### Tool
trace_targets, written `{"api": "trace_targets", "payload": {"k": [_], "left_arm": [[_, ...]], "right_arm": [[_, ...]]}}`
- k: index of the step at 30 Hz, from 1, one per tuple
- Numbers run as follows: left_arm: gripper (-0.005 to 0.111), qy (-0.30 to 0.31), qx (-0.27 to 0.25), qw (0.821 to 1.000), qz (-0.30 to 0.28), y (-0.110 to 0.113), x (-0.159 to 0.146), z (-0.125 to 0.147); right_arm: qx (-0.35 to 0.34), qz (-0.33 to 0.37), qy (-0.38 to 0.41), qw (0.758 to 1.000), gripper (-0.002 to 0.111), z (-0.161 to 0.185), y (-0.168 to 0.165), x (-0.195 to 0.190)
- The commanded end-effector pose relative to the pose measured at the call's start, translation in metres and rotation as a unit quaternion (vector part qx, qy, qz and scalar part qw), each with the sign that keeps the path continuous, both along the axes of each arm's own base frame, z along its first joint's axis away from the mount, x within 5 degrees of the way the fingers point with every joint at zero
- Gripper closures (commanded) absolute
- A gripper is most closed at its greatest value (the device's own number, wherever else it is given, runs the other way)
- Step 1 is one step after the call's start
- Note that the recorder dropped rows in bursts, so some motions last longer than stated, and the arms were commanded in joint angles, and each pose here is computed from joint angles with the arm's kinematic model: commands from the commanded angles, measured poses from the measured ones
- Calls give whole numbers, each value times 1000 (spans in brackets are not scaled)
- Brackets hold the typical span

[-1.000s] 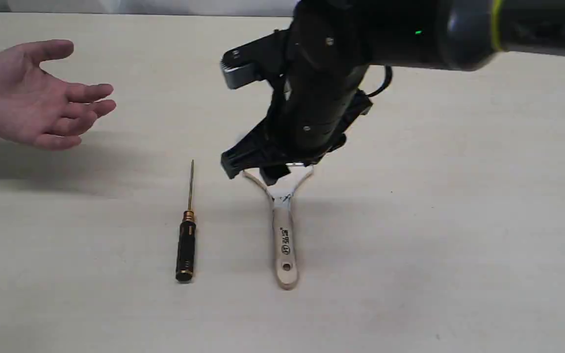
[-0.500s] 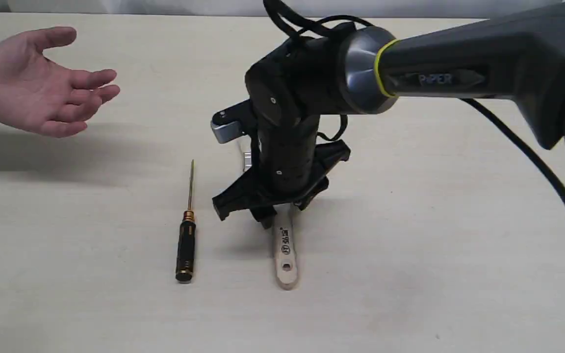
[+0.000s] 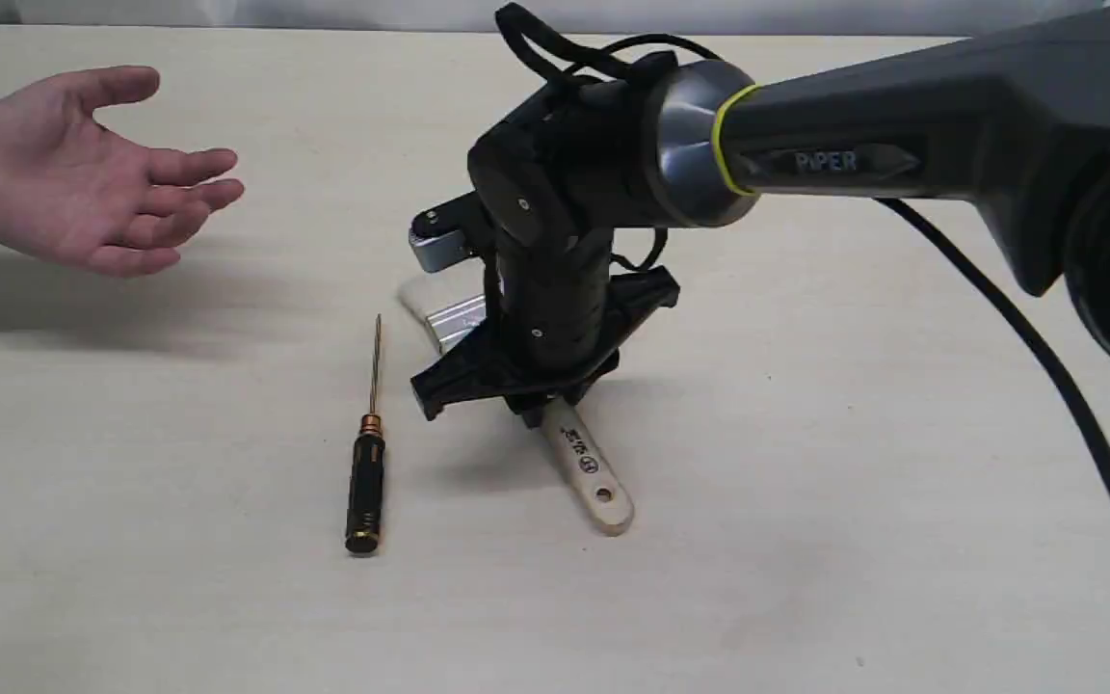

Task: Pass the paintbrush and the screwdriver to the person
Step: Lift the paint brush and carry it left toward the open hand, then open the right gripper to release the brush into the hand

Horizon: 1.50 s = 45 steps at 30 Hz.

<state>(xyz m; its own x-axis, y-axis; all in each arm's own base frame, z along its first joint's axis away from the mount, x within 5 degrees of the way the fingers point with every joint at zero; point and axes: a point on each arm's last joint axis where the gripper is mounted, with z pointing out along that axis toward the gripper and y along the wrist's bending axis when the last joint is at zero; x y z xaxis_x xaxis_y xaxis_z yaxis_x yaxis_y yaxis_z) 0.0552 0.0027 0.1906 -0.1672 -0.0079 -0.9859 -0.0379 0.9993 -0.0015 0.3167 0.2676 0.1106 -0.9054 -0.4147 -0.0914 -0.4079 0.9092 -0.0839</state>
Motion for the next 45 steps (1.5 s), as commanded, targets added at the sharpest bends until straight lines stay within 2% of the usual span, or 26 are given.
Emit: {"api": "trace_targets", "payload": {"k": [1,4,7,15,18,21,25,30,32,35,39,41,45], "left_arm": [[107,-3,-2,1000,-4,-1,0,0],[107,-2,-3,1000,-4,-1,0,0],[107,-2,-3,1000,-4,-1,0,0],[107,-2,-3,1000,-4,-1,0,0],[107,-2,-3,1000,-4,-1,0,0],[107,-2,-3,1000,-4,-1,0,0],[107,-2,-3,1000,-4,-1,0,0],[107,-2,-3,1000,-4,-1,0,0],[107,-4,-2,1000,-4,-1,0,0],[107,-3,-2,1000,-4,-1,0,0],[107,-3,-2,1000,-4,-1,0,0],[107,-3,-2,1000,-4,-1,0,0],[107,-3,-2,1000,-4,-1,0,0]], "right_arm": [[-58,41,18,997,104,-16,-11,-2],[-64,56,19,996,104,2,-13,-5],[-47,58,-5,997,104,37,-15,-7],[62,62,-126,988,104,152,-28,-24],[109,70,-185,974,104,190,-34,-32],[168,77,-251,950,104,221,-36,-37],[251,98,-314,910,104,241,-24,-37],[317,180,-393,844,104,239,22,-39],[332,191,-401,832,104,226,39,-38],[327,202,-384,839,104,199,64,-27],[306,193,-318,876,103,152,98,-9],[294,193,-295,888,96,135,112,0],[300,175,-262,900,68,119,129,11]]}}
